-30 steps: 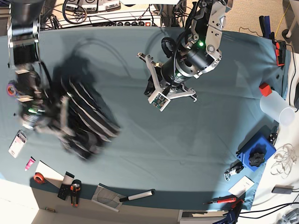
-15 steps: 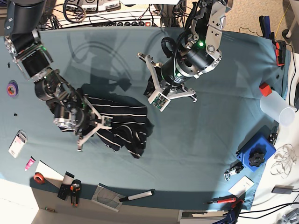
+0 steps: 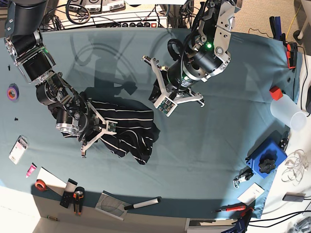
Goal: Layout the t-shirt on the table in an organized manner, then fold the t-shirt properly
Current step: 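Drag the folded shirt with the right gripper toward the table edge, then release the shirt and lift both grippers away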
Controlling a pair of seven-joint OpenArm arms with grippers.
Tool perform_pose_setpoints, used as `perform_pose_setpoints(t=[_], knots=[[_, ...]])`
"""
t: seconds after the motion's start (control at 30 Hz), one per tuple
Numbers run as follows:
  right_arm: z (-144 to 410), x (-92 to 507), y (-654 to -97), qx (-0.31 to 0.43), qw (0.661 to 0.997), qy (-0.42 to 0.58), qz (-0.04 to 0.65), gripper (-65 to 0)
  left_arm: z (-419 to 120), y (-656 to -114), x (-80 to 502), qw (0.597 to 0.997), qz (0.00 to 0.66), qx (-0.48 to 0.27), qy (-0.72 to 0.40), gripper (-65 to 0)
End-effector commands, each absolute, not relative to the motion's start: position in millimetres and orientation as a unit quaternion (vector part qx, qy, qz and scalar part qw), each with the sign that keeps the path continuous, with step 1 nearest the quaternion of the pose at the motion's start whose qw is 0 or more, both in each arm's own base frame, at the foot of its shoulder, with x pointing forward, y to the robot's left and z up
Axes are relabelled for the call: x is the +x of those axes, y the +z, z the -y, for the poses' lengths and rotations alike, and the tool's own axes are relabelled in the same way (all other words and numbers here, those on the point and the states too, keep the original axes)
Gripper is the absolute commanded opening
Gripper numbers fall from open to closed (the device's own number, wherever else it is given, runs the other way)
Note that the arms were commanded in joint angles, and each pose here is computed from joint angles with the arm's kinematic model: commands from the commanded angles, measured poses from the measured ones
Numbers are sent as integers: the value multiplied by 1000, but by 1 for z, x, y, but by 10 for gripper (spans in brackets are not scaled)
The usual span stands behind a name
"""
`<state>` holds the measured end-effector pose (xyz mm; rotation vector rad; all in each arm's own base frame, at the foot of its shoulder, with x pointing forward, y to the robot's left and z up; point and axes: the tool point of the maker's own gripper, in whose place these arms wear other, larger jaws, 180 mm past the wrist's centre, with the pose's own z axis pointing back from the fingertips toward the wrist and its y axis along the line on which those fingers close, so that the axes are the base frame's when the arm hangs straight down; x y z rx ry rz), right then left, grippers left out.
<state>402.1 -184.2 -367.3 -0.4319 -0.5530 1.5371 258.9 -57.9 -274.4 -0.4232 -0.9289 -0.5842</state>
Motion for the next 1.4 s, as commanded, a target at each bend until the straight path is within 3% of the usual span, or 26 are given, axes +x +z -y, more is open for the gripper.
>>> perform_pose_setpoints(t=[0.0,0.07,0.4,0.53,0.63,0.77,0.87,1.03,1.1,1.23,1.37], knots=[[182,415,-350,-198,658,675,269,-465,63,-262,262,819,458,-209,-274,-650],[182,421,-345,-210,661,661,286,-430,62,-262,262,819,458,-209,-274,-650],[204,486,-253,-361,653,523,413,-430,63,-262,262,819,458,-210,-274,-650],[201,501,-227,-376,654,501,425,-426,65,-261,261,818,457,-217,-273,-650],[184,504,-226,-343,669,490,441,-424,66,-260,260,817,457,-224,-273,-650],[159,500,-240,-306,680,497,444,-369,66,-260,260,817,456,-224,-273,-650],[157,505,-227,-341,667,467,470,-370,66,-261,259,818,455,-224,-272,-650],[179,512,-184,-408,659,330,538,-371,67,-259,260,815,461,-227,-270,-650],[187,512,-184,-401,676,310,535,-422,68,-255,262,807,473,-231,-267,-650],[204,510,-190,-355,711,263,547,-650,74,-250,271,787,499,-237,-273,-650],[227,501,-211,-277,760,188,557,-650,76,-277,289,798,475,-209,-306,-650]])
